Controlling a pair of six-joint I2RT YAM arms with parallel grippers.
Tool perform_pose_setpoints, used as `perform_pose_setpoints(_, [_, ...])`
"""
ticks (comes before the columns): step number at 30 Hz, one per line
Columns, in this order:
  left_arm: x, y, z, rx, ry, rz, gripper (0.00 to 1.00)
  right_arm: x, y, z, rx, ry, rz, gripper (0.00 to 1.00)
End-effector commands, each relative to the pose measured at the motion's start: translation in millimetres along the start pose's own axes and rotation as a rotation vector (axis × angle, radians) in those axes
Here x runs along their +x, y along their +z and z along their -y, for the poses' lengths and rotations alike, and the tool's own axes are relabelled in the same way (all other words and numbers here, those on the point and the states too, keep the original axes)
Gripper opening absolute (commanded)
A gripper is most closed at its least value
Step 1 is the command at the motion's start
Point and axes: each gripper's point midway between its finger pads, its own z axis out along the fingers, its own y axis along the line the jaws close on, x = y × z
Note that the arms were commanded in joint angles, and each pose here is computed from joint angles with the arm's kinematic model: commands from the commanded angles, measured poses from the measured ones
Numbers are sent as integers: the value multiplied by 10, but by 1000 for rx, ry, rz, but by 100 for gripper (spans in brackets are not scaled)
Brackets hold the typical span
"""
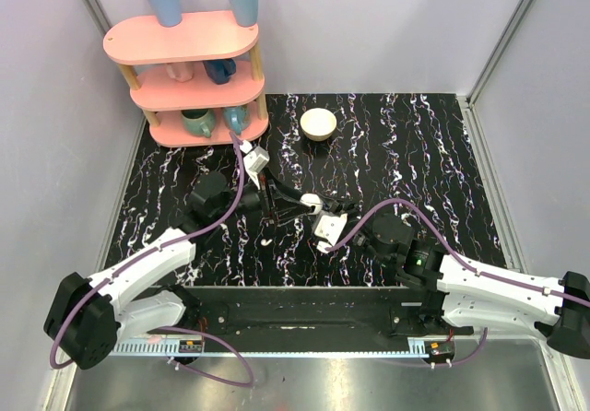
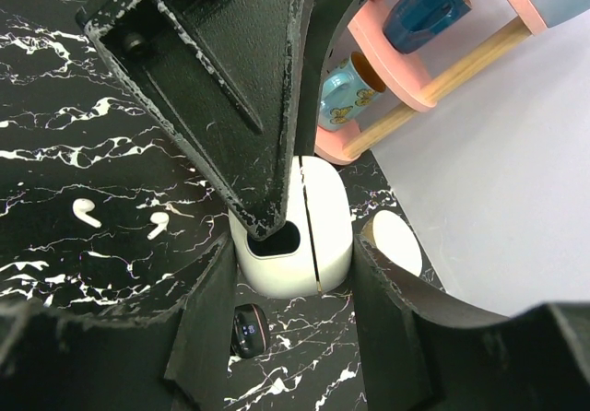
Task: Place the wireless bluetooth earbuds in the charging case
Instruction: Pass from the right arm to the left
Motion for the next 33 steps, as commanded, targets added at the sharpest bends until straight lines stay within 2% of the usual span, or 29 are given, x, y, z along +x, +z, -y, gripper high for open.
perform_pose_setpoints(1, [-169, 36, 135, 54, 62, 25, 57, -254, -19, 144, 47, 29, 88, 25])
perform_pose_setpoints(15, [-170, 87, 166, 68, 49, 23, 56, -267, 7, 85, 17, 20, 92, 25])
perform_pose_setpoints(26, [-211, 110, 185, 73, 46, 38, 49, -280, 17, 63, 9, 19, 96, 25])
perform_pose_setpoints(33, [-199, 123, 205, 82, 41, 38, 51, -262, 21, 40, 2, 19, 90, 25])
